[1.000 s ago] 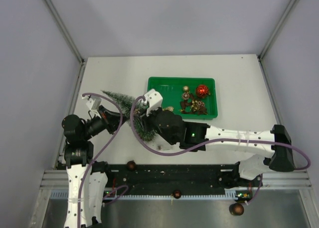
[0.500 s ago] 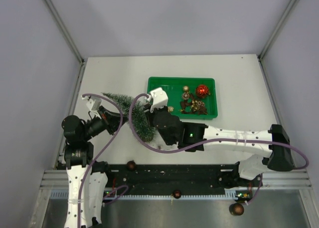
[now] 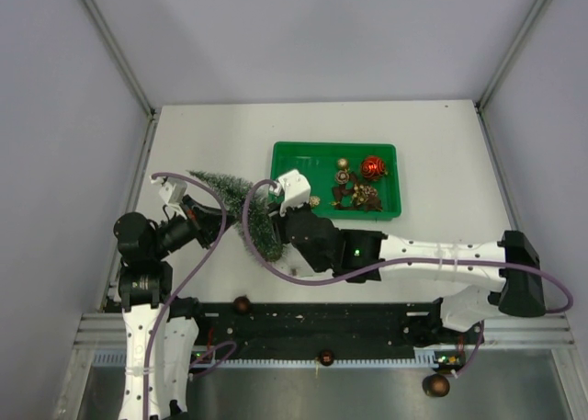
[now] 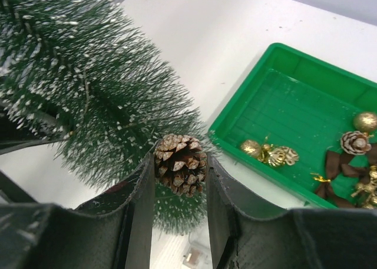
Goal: Decorate the small christmas tree
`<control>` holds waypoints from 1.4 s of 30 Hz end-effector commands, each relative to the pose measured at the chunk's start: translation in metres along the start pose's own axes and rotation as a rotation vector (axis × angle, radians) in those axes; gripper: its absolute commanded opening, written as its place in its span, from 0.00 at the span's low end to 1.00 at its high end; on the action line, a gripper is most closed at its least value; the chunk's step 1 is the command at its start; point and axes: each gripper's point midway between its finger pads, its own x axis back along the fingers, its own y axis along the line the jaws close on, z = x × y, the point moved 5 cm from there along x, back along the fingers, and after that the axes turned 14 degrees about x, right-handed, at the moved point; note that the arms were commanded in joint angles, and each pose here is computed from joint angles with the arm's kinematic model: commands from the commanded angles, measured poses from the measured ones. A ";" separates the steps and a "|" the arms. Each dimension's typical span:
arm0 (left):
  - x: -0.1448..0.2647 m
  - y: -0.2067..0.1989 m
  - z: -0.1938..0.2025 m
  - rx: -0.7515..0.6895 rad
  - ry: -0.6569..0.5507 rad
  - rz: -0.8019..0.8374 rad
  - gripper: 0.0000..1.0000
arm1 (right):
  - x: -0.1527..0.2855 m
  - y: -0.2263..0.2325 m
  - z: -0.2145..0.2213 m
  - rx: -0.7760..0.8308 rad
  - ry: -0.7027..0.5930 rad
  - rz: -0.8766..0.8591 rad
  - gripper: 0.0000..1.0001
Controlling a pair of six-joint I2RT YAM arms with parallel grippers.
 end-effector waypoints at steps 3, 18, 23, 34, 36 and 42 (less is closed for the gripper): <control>0.001 -0.008 -0.004 -0.032 -0.002 0.028 0.00 | 0.023 0.005 -0.038 -0.123 -0.118 -0.146 0.21; 0.002 -0.009 -0.002 -0.031 -0.002 0.028 0.00 | 0.032 -0.007 -0.074 -0.178 -0.212 -0.147 0.22; 0.003 -0.010 -0.002 -0.037 0.000 0.029 0.00 | 0.020 -0.021 -0.074 -0.178 -0.210 -0.101 0.22; 0.002 -0.009 -0.003 -0.034 0.000 0.027 0.00 | -0.003 -0.029 -0.061 -0.122 -0.163 -0.067 0.21; 0.002 -0.008 -0.003 -0.035 -0.001 0.025 0.00 | -0.004 -0.027 -0.056 -0.121 -0.153 -0.075 0.21; 0.002 -0.008 -0.003 -0.032 0.001 0.026 0.00 | -0.010 -0.015 -0.045 -0.094 -0.116 -0.109 0.19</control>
